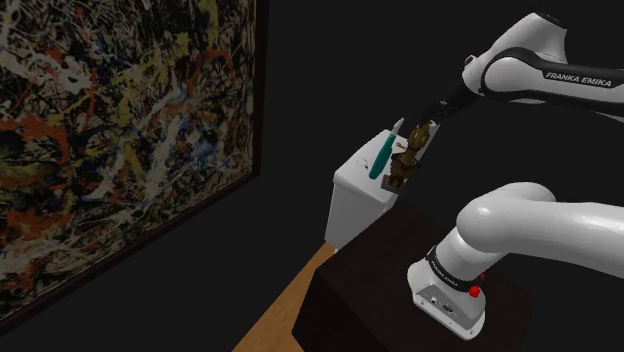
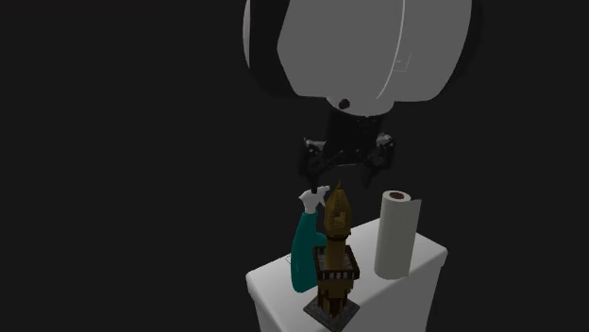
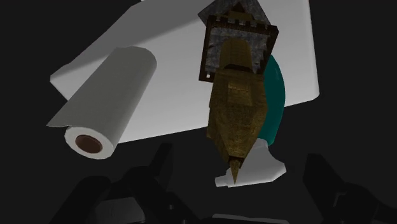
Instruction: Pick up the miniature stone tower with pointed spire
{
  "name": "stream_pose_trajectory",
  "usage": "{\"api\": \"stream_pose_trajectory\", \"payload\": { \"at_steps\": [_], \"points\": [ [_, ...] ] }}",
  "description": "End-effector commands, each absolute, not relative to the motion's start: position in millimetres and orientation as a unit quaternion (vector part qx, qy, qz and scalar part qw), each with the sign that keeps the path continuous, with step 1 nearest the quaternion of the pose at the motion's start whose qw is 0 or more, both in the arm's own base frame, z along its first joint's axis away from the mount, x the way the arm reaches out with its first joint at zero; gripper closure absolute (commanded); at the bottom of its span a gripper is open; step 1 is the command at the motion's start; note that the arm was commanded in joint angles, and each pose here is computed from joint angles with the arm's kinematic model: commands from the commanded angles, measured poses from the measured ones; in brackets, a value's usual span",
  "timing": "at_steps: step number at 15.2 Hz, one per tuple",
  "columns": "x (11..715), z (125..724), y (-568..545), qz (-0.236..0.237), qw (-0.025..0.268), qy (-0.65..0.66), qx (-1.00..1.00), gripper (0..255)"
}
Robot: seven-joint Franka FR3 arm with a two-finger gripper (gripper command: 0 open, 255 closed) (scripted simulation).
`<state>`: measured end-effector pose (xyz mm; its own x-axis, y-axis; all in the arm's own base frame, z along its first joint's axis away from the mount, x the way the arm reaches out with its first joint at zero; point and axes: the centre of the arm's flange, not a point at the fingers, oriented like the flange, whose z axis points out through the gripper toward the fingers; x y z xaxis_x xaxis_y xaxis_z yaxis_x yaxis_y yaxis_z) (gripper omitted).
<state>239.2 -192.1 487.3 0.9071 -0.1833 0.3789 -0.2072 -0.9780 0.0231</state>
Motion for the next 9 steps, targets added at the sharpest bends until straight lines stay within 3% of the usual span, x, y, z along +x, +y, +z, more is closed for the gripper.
{"api": "stream_pose_trajectory", "payload": {
  "at_steps": [1,2,3,9],
  "points": [
    [238.8,479.2,-192.1,0.191,0.031,-0.1,0.976,0],
    [238.8,479.2,-192.1,0.191,0.031,-0.1,0.976,0],
    [239.3,479.1,-191.9,0.191,0.031,-0.1,0.976,255],
    [239.3,478.5,-191.9,0.191,0.031,-0.1,0.976,255]
  ]
}}
